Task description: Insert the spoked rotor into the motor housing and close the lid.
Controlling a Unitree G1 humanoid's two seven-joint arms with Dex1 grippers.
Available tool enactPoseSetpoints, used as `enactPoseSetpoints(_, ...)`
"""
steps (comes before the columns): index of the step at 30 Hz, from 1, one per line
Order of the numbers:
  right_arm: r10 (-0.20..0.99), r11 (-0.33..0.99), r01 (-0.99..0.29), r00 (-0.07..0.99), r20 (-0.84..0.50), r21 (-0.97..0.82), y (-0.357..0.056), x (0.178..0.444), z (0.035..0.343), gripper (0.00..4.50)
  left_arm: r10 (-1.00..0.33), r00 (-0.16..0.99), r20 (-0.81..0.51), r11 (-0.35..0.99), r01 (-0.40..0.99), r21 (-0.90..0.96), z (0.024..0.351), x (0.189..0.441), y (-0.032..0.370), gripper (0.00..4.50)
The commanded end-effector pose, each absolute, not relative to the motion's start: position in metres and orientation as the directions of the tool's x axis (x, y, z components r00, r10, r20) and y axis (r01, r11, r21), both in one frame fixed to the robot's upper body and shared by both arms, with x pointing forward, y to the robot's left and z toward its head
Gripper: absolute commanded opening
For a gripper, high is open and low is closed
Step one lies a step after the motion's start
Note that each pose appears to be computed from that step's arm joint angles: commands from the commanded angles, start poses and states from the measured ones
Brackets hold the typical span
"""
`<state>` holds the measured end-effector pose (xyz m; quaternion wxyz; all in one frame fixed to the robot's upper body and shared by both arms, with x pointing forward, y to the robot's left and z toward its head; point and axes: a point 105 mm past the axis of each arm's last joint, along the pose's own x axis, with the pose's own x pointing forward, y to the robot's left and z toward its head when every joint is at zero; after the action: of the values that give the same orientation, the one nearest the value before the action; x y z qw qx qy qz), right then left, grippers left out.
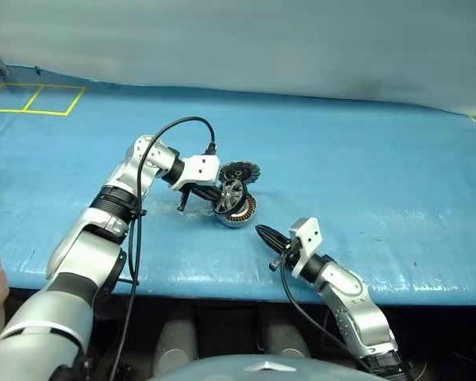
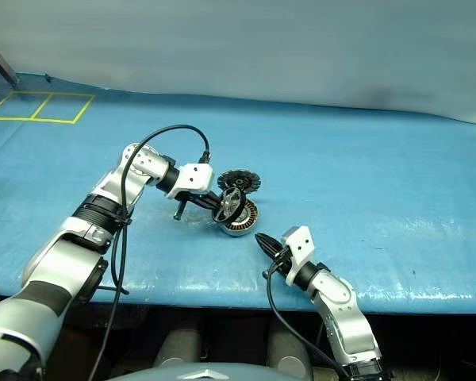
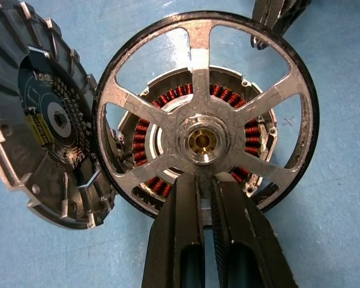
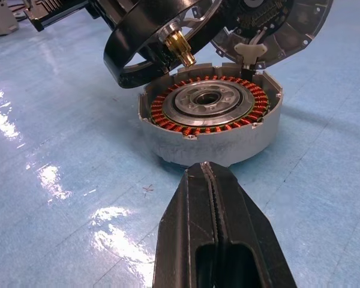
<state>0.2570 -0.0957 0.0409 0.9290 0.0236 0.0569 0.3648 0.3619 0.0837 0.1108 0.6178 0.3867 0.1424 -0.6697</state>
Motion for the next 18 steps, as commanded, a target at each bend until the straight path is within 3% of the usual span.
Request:
enactPoseSetpoints(1,0.679,0.734,-0.675,0.731,-0.066,0.07,-0.0963,0.2567,0.0462,0.0,-0.725,0.092,-0.682,-0.198,0.921,0.334,0.1235,0.3672,0.0779,0.08)
enactPoseSetpoints(15,0.675,0.738,-0.671,0.734,-0.071,0.073,-0.0964,0.2564,0.0446,0.0,-0.7,0.097,-0.707,-0.212,0.918,0.336,0.1192,0.3688,0.0797,0.08)
enactPoseSetpoints(18,0.674,0.738,-0.67,0.735,-0.07,0.073,-0.0964,0.2568,0.0444,0.0,-0.704,0.095,-0.703,-0.215,0.916,0.339,0.1194,0.3687,0.0797,0.88)
